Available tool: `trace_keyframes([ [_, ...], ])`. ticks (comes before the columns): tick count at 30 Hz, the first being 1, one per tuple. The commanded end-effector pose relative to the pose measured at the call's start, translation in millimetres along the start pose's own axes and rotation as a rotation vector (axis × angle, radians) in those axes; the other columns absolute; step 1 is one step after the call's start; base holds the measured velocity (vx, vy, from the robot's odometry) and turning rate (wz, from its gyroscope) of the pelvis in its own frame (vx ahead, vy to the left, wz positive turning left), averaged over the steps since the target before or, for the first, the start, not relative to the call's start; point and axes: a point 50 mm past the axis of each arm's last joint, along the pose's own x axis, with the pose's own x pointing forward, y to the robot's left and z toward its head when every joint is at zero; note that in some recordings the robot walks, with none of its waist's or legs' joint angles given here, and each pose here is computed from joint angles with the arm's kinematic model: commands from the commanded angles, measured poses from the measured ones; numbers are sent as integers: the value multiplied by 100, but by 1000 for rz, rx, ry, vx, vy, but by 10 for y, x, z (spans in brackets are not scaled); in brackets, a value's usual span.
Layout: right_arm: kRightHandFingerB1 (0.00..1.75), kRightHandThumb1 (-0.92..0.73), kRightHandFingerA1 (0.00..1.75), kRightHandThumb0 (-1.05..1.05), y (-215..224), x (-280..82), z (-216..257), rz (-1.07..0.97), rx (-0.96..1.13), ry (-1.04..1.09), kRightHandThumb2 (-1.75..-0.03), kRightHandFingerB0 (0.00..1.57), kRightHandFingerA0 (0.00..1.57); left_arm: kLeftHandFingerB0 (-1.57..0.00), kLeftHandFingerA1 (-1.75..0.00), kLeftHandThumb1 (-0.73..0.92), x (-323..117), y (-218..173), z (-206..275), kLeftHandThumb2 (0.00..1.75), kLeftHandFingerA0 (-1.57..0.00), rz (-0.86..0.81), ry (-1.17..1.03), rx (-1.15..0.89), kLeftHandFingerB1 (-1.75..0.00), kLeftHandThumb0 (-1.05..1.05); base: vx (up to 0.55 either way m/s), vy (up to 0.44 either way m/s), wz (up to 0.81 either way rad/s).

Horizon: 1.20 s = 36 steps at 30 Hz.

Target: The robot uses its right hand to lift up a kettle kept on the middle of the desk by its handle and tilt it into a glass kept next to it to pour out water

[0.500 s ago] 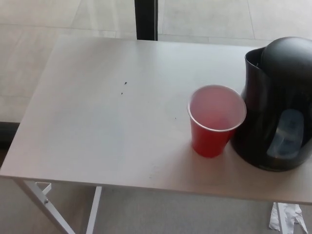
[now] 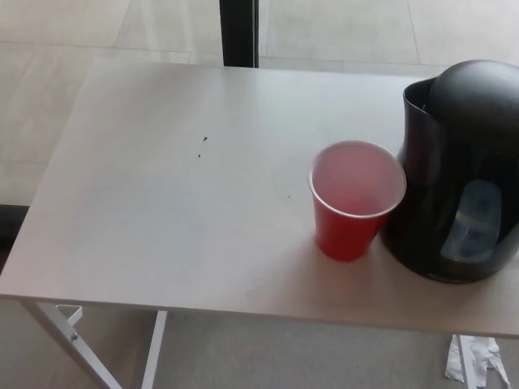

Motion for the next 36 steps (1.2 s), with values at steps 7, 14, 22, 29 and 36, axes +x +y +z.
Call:
trace_keyframes([
  [7, 35, -40, 27, -70, 1189, -111, 1256, 709, -119, -291, -85, 0, 0, -88, -113, 72, -11, 90, 176, 87, -109, -48, -115, -117, -130, -105, 0, 0, 0],
  [14, 0, -46, 3, -81, 1682, -306, 1244, 987, -369, -270, -82, 0, 0, -94, -111, 71, -8, 82, 192, 87, -115, -59, -120, -118, -128, -105, 0, 0, 0],
  [22, 0, -43, 12, -78, 1947, -368, 1084, 1067, -504, -246, -81, 0, 0, -80, -115, 73, -1, 80, 192, 87, -108, -65, -107, -78, -139, -105, 0, 0, 0],
  [29, 0, -44, 4, -78, 2084, -228, 846, 1069, -506, -121, -81, 0, 0, -88, -116, 74, 9, 48, 220, 87, -107, -72, -131, -80, -132, -105, 0, 0, 0],
  [36, 13, -47, 37, -64, 2152, -180, 722, 1048, -535, -71, -55, 0, 5, -86, -112, 75, 11, 59, 223, 87, -108, -73, -127, -67, -133, -105, 0, 0, 0],
])
